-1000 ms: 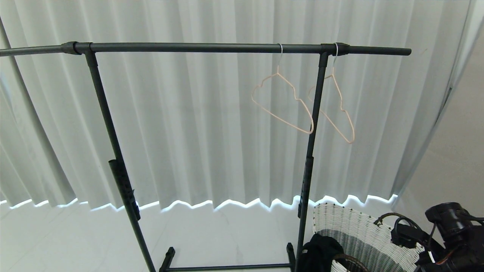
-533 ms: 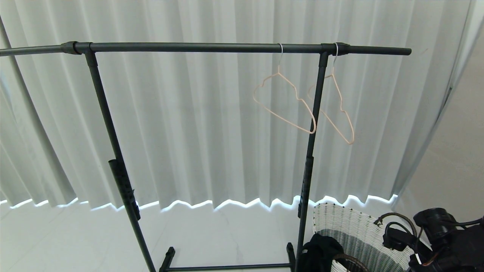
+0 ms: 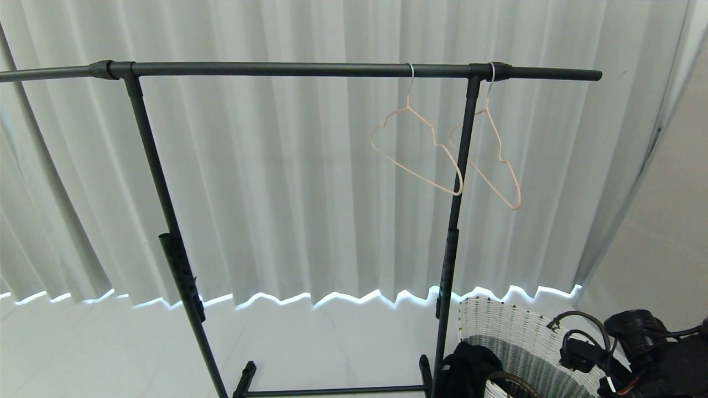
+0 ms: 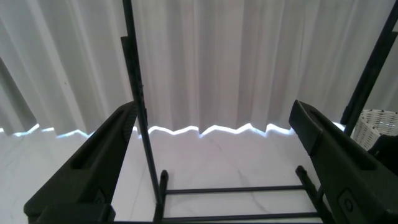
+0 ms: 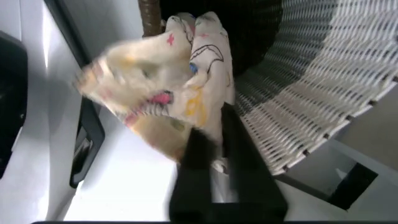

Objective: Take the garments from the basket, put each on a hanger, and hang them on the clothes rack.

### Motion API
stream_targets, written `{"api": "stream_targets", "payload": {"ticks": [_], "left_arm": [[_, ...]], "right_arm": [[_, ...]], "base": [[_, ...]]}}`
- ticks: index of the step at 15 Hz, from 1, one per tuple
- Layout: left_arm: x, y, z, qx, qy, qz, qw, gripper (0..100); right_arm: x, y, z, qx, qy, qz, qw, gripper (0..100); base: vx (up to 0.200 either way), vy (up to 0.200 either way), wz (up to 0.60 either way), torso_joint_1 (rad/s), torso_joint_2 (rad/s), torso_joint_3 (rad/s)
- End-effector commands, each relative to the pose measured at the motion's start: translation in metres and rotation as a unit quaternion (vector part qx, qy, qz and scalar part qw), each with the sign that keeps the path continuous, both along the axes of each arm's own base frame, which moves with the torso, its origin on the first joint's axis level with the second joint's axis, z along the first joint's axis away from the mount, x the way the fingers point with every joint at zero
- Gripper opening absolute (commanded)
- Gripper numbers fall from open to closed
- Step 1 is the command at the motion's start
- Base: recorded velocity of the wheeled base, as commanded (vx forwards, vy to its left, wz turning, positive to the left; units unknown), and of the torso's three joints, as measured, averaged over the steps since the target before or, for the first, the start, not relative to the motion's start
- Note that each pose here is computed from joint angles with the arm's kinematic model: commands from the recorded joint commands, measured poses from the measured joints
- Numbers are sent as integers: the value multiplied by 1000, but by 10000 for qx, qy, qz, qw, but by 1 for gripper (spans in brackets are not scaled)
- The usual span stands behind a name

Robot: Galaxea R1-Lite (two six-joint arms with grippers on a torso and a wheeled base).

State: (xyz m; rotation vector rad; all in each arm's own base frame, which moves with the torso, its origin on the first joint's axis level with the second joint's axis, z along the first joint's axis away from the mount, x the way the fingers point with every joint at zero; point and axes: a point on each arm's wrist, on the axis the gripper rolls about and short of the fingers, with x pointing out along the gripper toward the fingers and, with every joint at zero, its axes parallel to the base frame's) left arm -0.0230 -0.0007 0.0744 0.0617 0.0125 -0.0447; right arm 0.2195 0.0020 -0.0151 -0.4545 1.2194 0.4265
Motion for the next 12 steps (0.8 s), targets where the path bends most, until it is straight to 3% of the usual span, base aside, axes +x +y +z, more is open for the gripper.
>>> {"api": "stream_targets", "payload": {"ticks": [1,3,4,7,9,12], "left_arm": [[0,0,0,-3,0,7,10000,100],[0,0,0,-3,0,7,10000,100],[0,0,0,13,-1,-1,10000,100],[0,0,0,20,-1,-1,10000,100],[0,0,0,28,-1,-2,10000,100],[0,0,0,20,-1,-1,10000,100]], "right_arm": [[-16,0,34,8,-520,7,9986,0],[-27,3,55,20,-733,69,9973,0],[-39,10,91,117,-1100,106,9938,0],[-64,19,161,133,-1668,214,9857,0],[-81,23,200,149,-2031,383,9783,0],[-99,26,234,48,-2550,537,9654,0]], "base": [[0,0,0,0,0,0],[0,0,0,0,0,0],[0,0,0,0,0,0],[0,0,0,0,0,0],[-200,0,0,-2,2,5],[-200,0,0,1,4,4]]}}
